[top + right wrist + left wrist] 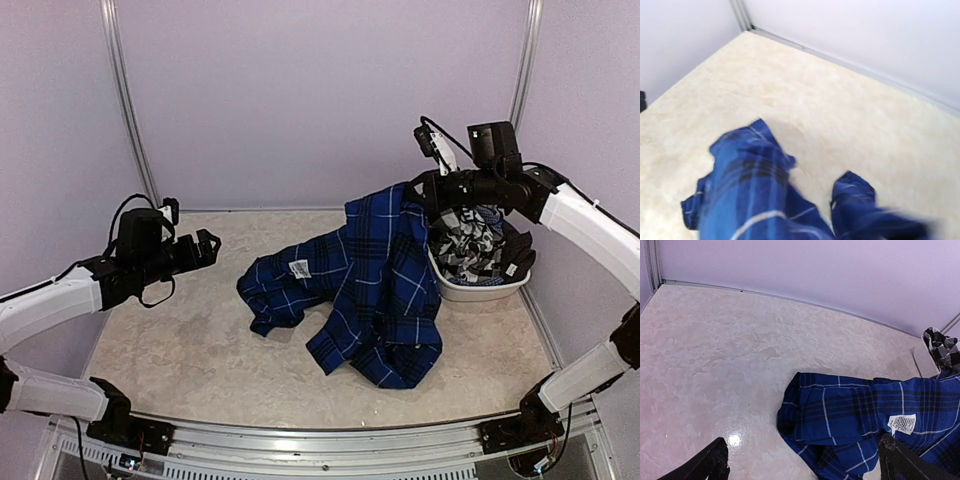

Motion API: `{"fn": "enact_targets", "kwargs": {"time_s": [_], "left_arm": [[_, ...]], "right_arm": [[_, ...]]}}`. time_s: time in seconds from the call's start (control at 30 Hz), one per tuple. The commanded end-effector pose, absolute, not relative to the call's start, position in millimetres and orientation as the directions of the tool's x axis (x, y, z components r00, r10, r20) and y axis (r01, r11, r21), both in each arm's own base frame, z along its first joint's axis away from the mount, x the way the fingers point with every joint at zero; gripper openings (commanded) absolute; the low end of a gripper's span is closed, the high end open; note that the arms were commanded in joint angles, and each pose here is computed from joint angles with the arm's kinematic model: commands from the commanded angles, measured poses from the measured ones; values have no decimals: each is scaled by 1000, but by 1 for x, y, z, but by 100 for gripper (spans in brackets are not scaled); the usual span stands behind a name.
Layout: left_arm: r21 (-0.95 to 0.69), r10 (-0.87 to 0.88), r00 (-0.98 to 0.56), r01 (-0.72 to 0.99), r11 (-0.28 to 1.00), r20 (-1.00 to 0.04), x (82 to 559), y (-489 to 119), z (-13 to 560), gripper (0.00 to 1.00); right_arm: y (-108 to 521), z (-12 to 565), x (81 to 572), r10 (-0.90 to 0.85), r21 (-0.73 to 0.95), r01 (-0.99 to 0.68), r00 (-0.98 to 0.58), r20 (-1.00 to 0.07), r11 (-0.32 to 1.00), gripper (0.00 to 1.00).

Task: Fold and stack the long sleeve shirts
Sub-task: Pick up the crumpled shirt from the center of the board.

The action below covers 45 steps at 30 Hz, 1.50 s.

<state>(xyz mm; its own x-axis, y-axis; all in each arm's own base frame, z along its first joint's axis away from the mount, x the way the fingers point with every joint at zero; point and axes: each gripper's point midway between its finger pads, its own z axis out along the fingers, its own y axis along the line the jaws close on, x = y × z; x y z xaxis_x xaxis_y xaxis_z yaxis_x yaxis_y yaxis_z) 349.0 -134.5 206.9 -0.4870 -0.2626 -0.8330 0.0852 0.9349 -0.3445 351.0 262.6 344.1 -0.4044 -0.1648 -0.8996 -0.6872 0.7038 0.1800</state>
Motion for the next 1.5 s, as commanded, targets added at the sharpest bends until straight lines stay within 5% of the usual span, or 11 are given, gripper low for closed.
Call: {"fn": "enact_targets", "kwargs": {"time_s": [0.0,0.23,0.57,1.0,1.2,1.33,1.47], "left_arm": [[-332,-224,-467,163,929,-855,356,-151,217,99],[-246,-80,-399,386,889,-914,353,-194,223,99],[-150,118,-348,652,743,-930,357,-247,195,98],[43,363,-164,866,498,-917,344,-289,148,99],[-20,393,-174,931,365,-903,337,-309,130,97],[-57,433,-232,923,380,-871,345,-312,108,76],[-33,437,-237,905,425,-868,352,-306,107,31]], "right_arm": [[259,316,346,-153,274,-679,-497,-854,681,0],[281,333,318,-251,242,-844,-396,-883,479,0],[277,363,213,-261,160,-985,-172,-950,66,0],[266,342,200,-312,198,-975,-221,-924,105,0],[266,340,212,-314,191,-970,-230,-921,151,0],[262,342,232,-304,202,-953,-266,-915,227,0],[249,351,258,-250,252,-923,-327,-911,289,0]]}}
